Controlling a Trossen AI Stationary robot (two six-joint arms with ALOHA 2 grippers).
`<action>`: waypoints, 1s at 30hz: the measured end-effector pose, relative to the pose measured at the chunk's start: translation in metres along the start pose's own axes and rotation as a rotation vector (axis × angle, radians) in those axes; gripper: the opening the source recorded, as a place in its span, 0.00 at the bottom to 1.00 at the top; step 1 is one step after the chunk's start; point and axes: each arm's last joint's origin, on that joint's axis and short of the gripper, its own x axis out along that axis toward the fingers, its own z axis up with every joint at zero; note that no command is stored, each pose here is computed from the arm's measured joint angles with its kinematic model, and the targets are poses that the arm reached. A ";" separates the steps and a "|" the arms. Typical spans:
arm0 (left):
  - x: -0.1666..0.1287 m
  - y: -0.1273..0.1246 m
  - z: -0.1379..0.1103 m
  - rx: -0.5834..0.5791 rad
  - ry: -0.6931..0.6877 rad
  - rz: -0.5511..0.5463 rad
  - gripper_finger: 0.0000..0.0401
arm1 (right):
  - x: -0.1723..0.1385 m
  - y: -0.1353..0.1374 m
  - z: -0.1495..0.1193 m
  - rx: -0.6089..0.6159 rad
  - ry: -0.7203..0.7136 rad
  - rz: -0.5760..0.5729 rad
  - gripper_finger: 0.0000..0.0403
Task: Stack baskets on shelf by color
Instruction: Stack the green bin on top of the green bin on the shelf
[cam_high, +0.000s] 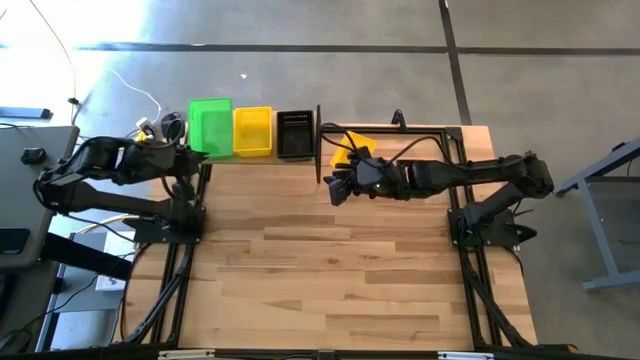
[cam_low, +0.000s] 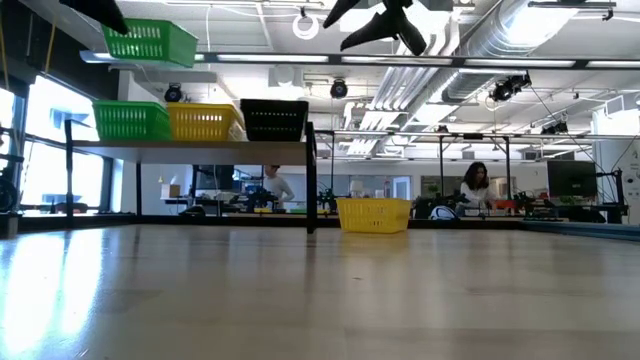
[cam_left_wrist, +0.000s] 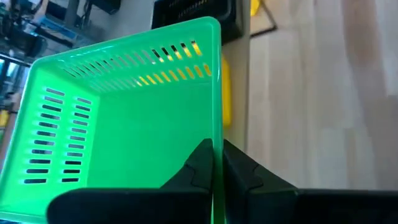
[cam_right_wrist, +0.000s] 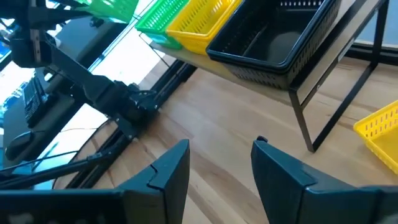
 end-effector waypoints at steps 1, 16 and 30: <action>-0.001 0.001 -0.002 0.014 0.011 0.007 0.00 | 0.001 -0.002 0.002 0.000 0.004 0.002 0.39; 0.010 0.012 -0.009 0.057 0.165 0.018 0.00 | 0.007 -0.012 0.013 -0.044 0.034 0.021 0.39; 0.036 0.026 -0.007 0.041 0.285 -0.070 0.00 | 0.007 -0.011 0.012 -0.125 0.050 0.043 0.39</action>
